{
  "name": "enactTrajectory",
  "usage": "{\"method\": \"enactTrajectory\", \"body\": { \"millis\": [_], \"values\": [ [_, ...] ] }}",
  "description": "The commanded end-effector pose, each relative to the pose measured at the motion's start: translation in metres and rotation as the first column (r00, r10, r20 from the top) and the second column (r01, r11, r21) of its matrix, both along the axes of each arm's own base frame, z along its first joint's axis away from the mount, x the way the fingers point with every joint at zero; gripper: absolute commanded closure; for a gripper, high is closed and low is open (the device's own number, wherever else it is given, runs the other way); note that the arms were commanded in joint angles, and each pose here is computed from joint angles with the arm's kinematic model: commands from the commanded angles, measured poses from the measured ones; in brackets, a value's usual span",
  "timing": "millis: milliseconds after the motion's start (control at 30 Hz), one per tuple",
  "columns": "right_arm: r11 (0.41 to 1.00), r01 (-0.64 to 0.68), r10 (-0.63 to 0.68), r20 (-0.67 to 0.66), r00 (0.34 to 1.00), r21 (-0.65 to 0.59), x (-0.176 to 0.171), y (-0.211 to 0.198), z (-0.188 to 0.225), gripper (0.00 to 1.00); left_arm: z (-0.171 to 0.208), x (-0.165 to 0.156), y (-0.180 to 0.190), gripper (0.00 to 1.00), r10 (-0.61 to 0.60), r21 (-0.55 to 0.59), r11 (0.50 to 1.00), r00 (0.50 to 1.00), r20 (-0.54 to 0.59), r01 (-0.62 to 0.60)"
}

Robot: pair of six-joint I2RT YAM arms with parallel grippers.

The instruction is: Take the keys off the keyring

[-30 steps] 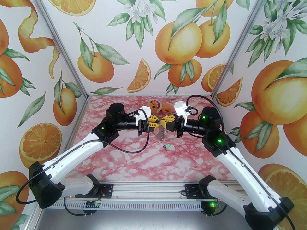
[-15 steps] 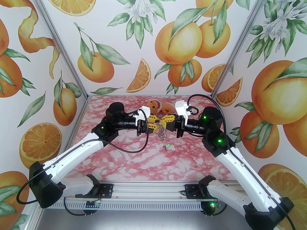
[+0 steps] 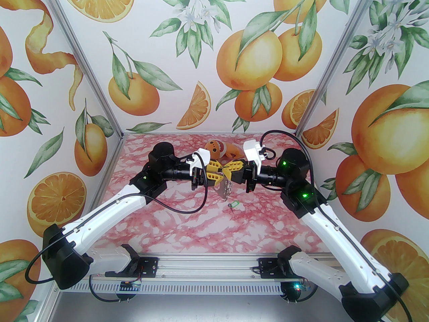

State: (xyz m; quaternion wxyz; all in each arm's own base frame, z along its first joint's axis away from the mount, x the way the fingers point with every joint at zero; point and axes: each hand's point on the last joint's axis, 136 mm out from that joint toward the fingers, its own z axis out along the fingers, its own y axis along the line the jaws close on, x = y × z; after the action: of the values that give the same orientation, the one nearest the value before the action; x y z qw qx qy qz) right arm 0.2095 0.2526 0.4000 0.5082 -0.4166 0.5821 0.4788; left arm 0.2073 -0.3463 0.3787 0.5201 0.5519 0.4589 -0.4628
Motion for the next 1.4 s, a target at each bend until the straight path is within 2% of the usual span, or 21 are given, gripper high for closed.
{"method": "enactTrajectory", "body": {
  "millis": [0, 200, 500, 700, 1033, 1133, 1367],
  "values": [
    [1.0, 0.005, -0.006, 0.063, 0.998, 0.028, -0.003, -0.002, 0.018, 1.0, 0.008, -0.007, 0.004, 0.8, -0.022, -0.021, 1.0, 0.999, 0.039, 0.023],
    [0.999, 0.014, -0.016, 0.07, 0.997, 0.031, -0.002, -0.003, 0.019, 1.0, 0.006, -0.008, 0.009, 0.9, 0.002, -0.021, 1.0, 0.999, 0.054, -0.001],
    [0.999, 0.033, -0.035, 0.078, 0.996, 0.028, 0.0, -0.004, 0.017, 1.0, 0.012, -0.005, 0.009, 1.0, 0.031, -0.031, 0.999, 0.999, 0.039, -0.03],
    [0.998, 0.063, -0.064, 0.109, 0.992, 0.008, 0.002, -0.007, 0.014, 1.0, 0.023, -0.001, 0.016, 1.0, 0.097, -0.061, 0.993, 0.995, -0.001, -0.097],
    [0.992, 0.125, -0.118, 0.188, 0.975, -0.029, 0.006, -0.013, 0.01, 1.0, 0.031, 0.015, 0.022, 1.0, 0.19, -0.084, 0.975, 0.97, -0.152, -0.204],
    [0.99, 0.136, -0.125, 0.202, 0.971, -0.045, 0.008, -0.014, 0.008, 1.0, 0.032, 0.018, 0.021, 1.0, 0.193, -0.088, 0.973, 0.961, -0.201, -0.214],
    [0.988, 0.149, -0.135, 0.216, 0.967, -0.046, 0.01, -0.014, 0.009, 1.0, 0.028, 0.017, 0.021, 1.0, 0.19, -0.072, 0.975, 0.958, -0.214, -0.21]
  ]
}}
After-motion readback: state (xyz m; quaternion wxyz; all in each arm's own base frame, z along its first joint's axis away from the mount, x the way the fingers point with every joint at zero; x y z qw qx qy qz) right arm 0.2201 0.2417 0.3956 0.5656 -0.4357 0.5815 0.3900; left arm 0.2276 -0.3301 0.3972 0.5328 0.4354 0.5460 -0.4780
